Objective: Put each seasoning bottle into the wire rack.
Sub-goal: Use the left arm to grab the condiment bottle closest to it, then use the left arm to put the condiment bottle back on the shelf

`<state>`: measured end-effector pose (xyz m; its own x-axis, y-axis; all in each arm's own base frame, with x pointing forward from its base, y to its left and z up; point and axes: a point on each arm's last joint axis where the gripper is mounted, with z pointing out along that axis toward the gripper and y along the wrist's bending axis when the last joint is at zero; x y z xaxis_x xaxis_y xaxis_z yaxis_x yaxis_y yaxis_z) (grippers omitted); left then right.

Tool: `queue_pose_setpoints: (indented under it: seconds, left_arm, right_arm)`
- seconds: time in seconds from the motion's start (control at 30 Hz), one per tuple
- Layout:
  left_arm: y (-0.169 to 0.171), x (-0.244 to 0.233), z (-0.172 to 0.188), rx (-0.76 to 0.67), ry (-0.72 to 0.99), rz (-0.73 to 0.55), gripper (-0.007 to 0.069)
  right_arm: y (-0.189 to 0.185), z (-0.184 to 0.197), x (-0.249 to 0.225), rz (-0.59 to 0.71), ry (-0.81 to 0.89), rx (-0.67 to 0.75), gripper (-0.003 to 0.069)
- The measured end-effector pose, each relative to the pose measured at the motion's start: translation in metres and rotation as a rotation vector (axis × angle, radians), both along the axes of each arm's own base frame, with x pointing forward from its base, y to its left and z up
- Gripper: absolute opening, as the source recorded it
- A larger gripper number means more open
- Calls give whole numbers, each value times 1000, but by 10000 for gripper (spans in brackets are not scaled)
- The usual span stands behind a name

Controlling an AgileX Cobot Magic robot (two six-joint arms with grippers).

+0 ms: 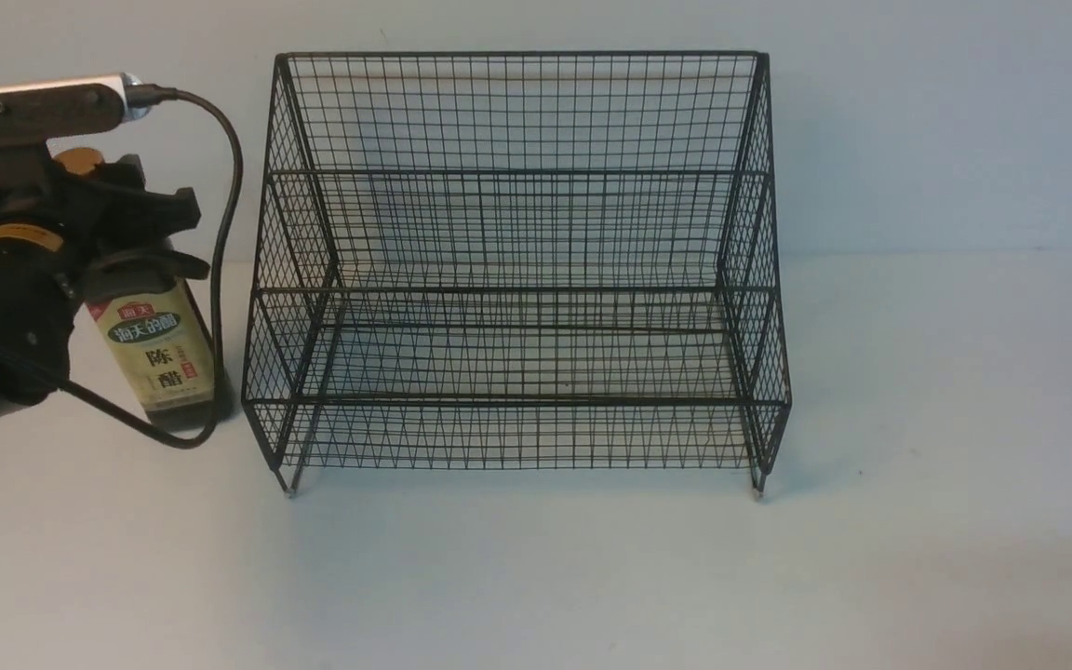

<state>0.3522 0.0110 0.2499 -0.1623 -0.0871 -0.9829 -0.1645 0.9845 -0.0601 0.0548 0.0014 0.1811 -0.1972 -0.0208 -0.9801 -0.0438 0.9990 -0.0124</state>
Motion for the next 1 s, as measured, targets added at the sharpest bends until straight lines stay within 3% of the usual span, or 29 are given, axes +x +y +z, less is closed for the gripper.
queue_pose_setpoints:
  seconds: [0.3,0.63,0.77,1.0]
  left_arm:
    - [-3,-18,61,32,-43,-67,307]
    - [-20,-27,167,108,-255,-159,307]
    - [-43,-30,196,99,-338,-226,307]
    - [-90,-21,216,59,-398,-359,307]
  right_arm:
    - [0,0,0,0,0,0,-15]
    - [0,0,0,0,0,0,-15]
    - [0,0,0,0,0,0,-15]
    - [0,0,0,0,0,0,-15]
